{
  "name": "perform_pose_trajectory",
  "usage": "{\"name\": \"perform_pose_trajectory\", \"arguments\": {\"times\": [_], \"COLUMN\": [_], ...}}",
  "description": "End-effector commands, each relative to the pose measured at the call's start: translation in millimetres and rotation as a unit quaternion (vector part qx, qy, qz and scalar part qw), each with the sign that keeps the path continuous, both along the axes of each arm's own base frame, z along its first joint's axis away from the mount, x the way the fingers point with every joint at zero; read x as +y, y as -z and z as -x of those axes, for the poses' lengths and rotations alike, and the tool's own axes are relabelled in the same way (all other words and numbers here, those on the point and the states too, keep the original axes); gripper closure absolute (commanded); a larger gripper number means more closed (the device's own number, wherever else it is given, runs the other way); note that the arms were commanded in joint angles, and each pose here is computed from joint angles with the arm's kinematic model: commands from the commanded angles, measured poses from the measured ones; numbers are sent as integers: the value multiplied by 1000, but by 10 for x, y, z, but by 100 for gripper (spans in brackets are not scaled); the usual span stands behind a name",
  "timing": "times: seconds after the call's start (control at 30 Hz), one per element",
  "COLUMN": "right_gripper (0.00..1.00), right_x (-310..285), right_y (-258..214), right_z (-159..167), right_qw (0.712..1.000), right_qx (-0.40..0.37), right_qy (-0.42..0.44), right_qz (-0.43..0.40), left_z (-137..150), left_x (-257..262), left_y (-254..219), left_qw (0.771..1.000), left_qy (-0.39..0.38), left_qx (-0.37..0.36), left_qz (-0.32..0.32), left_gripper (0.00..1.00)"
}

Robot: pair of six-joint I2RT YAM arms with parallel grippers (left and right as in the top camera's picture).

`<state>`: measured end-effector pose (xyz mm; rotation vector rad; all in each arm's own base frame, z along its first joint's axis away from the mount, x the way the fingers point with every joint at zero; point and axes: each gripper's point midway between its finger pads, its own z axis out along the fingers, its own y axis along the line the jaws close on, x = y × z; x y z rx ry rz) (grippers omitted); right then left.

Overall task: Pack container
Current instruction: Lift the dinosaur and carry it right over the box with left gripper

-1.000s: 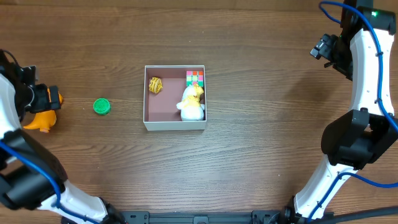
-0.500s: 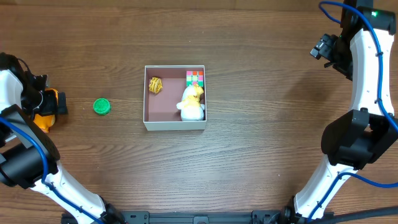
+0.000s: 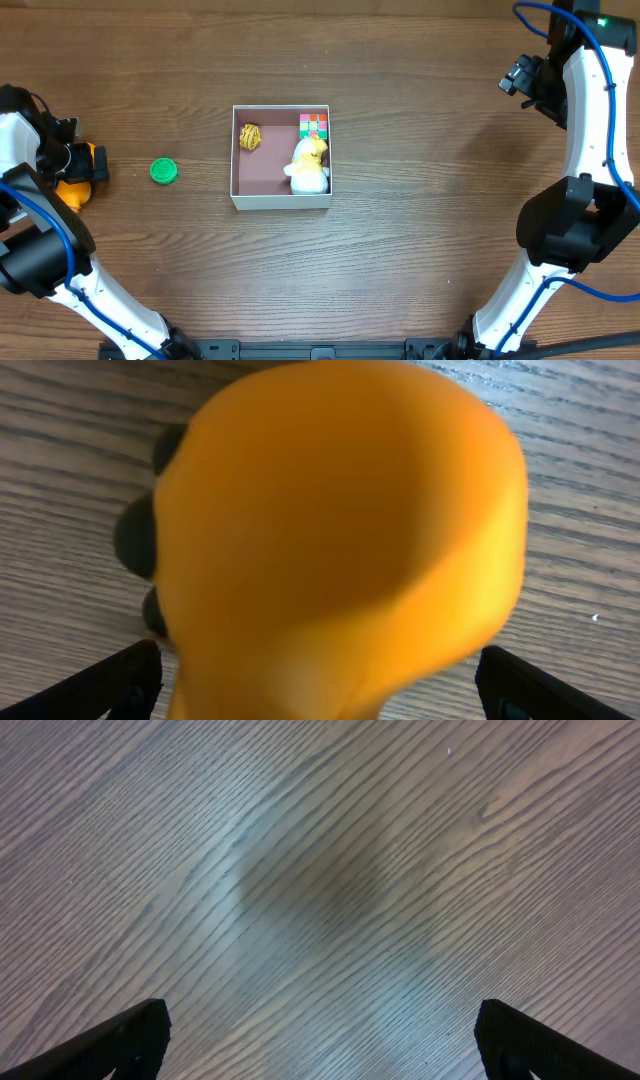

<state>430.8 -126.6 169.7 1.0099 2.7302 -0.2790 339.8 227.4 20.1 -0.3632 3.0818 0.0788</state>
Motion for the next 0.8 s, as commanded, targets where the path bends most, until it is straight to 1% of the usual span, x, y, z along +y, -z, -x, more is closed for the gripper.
{"name": "perform_pose_trajectory", "arguments": {"times": [0.0,0.03,0.1,0.17,0.27,0.3,0.33,0.37,0.4,0.5,0.63,0.77], "right_gripper": [0,0,0,0,0,0,0,0,0,0,0,0], "right_x": [-14,-14,-14,-14,-14,-14,-14,-14,-14,-14,-14,-14], "right_y": [-32,-32,-32,-32,-32,-32,-32,-32,-32,-32,-32,-32], "right_z": [-5,-5,-5,-5,-5,-5,-5,-5,-5,-5,-5,-5], "right_qw": [1000,1000,1000,1000,1000,1000,1000,1000,1000,1000,1000,1000], "right_qx": [-6,-6,-6,-6,-6,-6,-6,-6,-6,-6,-6,-6], "right_qy": [3,3,3,3,3,3,3,3,3,3,3,3], "right_qz": [4,4,4,4,4,4,4,4,4,4,4,4], "left_z": [-45,-45,-46,-46,-41,-39,-37,-36,-43,-109,-296,-549], "left_x": [-36,-36,-35,-35,-40,-43,-48,-57,-74,-167,-261,-344], "left_y": [31,31,30,30,31,29,26,21,9,-71,-339,-768], "left_qw": [1000,1000,1000,1000,1000,1000,1000,1000,1000,999,996,991], "left_qy": [10,10,10,10,8,3,-2,-7,-9,-6,0,11], "left_qx": [-5,-5,-5,-5,-4,-4,-4,-4,-5,-17,-48,-94], "left_qz": [12,12,12,12,13,14,16,18,23,48,77,96], "left_gripper": [4,15,32,45,59,59,55,53,53,62,61,63]}}
